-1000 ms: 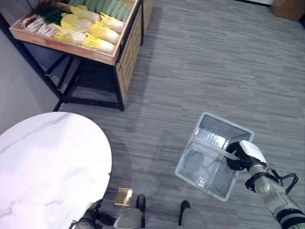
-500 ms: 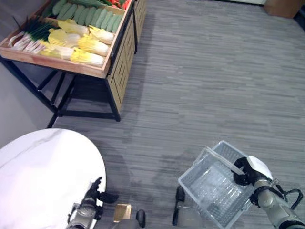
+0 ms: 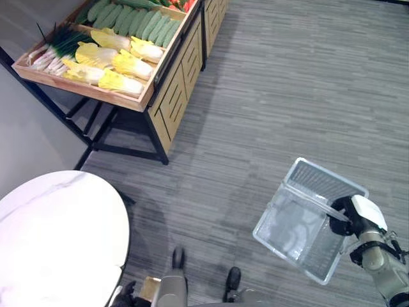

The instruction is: Get the vegetables into the basket

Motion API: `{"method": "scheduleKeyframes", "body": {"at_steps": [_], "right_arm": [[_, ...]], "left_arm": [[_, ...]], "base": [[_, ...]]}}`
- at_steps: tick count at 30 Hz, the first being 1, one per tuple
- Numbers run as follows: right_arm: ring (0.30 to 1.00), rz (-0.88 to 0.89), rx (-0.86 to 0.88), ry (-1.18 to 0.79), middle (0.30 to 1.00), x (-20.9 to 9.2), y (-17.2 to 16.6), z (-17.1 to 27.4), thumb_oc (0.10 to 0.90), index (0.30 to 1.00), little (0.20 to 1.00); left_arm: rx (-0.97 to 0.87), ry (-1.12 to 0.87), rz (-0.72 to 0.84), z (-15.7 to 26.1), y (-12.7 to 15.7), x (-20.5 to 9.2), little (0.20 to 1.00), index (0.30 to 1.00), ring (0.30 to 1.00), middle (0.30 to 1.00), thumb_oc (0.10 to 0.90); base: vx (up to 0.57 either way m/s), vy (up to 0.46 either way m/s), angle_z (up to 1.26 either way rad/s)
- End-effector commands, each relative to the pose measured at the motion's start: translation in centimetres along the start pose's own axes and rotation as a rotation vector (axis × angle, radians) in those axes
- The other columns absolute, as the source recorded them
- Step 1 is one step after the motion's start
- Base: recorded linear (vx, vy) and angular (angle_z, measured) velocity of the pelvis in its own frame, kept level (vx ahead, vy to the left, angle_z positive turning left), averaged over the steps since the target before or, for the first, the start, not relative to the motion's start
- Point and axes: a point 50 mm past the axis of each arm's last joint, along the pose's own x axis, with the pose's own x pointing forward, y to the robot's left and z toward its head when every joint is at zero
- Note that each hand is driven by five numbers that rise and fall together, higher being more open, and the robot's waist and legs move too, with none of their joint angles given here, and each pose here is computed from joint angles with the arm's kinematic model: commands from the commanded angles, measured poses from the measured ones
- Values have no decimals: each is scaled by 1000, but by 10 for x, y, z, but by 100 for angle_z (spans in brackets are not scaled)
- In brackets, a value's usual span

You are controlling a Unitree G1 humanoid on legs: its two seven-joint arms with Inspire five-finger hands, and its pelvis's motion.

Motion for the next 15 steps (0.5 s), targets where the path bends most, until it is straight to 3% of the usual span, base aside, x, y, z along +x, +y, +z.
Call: {"method": "scheduleKeyframes", "body": {"at_steps": [1, 15], "right_arm": [[300, -274, -9, -184, 300, 13, -71, 29, 400, 300, 300], [300, -235, 98, -290, 300, 25, -47, 75, 400, 300, 300]], "left_arm": [[65, -46, 44, 9, 18, 2, 1000, 1000, 1000, 1000, 900], [115, -137, 125, 35, 54, 5, 1000, 1000, 1000, 1000, 900]], "base": [[90, 60, -66], [220, 255, -12]]}}
